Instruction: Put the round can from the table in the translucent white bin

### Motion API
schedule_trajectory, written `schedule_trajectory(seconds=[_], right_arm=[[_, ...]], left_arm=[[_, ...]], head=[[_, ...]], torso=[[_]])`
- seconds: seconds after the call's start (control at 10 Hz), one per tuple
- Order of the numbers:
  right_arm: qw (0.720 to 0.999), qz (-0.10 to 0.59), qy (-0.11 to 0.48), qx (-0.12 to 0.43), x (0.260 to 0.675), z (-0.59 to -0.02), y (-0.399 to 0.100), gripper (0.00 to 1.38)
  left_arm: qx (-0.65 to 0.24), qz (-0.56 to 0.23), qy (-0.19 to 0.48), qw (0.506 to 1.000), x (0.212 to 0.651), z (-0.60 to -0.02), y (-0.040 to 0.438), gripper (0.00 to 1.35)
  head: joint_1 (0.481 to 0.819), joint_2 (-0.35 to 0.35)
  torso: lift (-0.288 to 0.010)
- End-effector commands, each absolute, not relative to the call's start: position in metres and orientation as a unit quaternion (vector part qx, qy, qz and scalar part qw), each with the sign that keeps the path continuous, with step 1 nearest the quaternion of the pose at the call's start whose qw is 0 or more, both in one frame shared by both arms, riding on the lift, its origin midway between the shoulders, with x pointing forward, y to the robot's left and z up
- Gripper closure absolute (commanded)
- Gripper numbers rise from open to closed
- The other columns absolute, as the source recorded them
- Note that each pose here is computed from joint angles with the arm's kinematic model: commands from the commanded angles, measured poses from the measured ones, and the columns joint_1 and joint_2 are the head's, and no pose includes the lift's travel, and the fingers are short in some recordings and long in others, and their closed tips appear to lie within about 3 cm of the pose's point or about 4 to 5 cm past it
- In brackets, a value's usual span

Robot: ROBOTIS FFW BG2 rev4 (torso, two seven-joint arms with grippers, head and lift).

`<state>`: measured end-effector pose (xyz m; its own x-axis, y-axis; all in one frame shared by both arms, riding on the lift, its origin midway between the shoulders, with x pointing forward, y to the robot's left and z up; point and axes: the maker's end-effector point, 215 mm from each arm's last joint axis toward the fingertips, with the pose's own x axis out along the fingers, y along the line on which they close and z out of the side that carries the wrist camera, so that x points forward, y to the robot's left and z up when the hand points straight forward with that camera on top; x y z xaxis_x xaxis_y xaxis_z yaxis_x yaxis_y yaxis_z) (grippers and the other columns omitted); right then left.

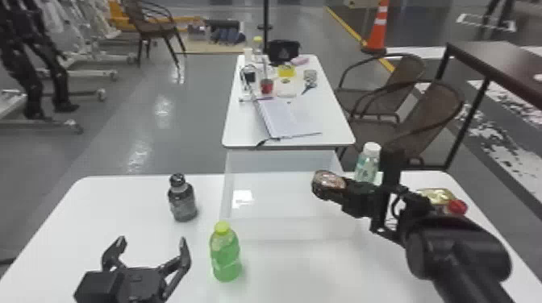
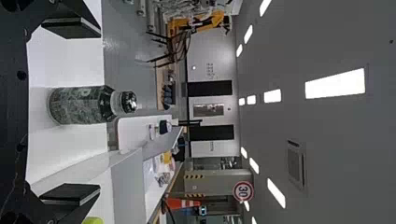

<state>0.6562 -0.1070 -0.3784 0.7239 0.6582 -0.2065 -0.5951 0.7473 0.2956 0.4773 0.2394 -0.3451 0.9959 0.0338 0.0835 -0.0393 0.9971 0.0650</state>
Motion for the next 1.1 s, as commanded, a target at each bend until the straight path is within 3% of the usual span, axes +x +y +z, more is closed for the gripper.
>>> schedule_trajectory(seconds=[0.0,0.3,0.6,0.8,1.0], right_arm=[[0.918,0.342,0.167,0.109,0.656,-0.392,-0.106,0.8],[0.914,0.352,0.174,0.101,0.657,-0.398,-0.099,0.79],[0.917,0.348,0.166,0.103,0.66,-0.395,-0.101,0.28],[0.918,0.346,0.159,0.107,0.661,-0.392,-0.101,0.13],[0.923,0.343,0.133,0.11,0.662,-0.373,-0.098,0.11]], left_arm=[[0.032,0.018,-0.042,0.998,0.478,-0.345,0.238,0.13],[0.031,0.017,-0.04,0.999,0.479,-0.347,0.237,0.13],[0.031,0.016,-0.041,0.999,0.48,-0.346,0.236,0.13],[0.031,0.016,-0.042,0.999,0.48,-0.346,0.236,0.13],[0.032,0.016,-0.041,0.999,0.478,-0.347,0.237,0.13]], head=[[0.549,0.0],[0.549,0.0],[0.549,0.0],[0.549,0.0],[0.549,0.0]], torso=[[-0.1],[-0.1],[-0.1],[-0.1],[-0.1]])
